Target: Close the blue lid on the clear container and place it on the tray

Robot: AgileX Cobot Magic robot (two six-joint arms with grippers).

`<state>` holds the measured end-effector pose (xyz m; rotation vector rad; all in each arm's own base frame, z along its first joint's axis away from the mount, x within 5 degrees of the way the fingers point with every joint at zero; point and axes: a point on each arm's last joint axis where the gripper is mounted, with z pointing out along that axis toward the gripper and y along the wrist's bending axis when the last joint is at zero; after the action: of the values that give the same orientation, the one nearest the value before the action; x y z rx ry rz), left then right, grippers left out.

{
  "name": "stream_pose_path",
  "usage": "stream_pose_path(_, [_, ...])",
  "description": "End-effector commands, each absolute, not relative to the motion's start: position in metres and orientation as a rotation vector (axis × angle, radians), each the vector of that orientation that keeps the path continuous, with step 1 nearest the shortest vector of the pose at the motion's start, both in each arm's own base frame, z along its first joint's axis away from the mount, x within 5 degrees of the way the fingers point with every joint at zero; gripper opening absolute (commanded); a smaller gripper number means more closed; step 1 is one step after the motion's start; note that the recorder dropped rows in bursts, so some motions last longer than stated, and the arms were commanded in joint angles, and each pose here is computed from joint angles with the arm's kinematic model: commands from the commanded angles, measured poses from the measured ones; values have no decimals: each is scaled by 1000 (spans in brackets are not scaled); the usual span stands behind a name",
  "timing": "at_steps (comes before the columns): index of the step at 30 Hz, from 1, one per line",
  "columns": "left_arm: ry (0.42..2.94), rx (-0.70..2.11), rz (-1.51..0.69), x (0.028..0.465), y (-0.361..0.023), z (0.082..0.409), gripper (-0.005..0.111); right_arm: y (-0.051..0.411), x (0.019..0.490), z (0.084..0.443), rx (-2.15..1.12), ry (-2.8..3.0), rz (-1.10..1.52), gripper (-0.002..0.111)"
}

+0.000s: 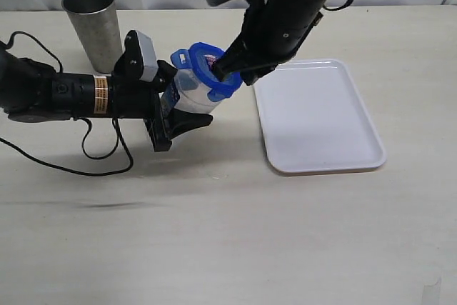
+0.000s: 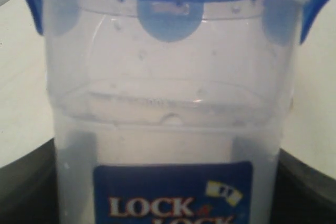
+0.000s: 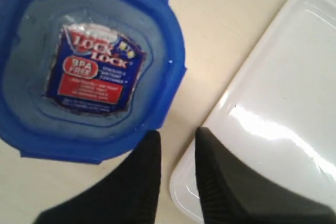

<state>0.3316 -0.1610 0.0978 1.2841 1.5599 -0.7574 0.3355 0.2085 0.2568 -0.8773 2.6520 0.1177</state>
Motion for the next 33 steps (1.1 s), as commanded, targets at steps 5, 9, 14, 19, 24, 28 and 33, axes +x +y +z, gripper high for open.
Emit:
stream_pose_path(5, [1545,1244,-766,333,-162,106,0,212,337,322,-669,2516,479,36])
stream_pose_path(9, [1547,1244,-764,333,-162,106,0,233,328,324,-771,2485,547,36])
stream_pose_path(14, [1547,1244,-764,333,-162,106,0,255,319,310,-846,2501,502,45])
stream_pose_path(19, [1549,1240,-769,333,-162,106,0,261,324,291,-796,2542,329,45])
stream_pose_path(24, [1539,1235,-778,332,-162,107,0,263,332,282,-762,2530,291,45])
stream_pose_path(28, [1536,1232,-782,332,-163,108,0,269,334,279,-729,2515,365,45])
stream_pose_path(33, [1536,1232,-782,332,-163,108,0,271,336,263,-751,2584,334,45])
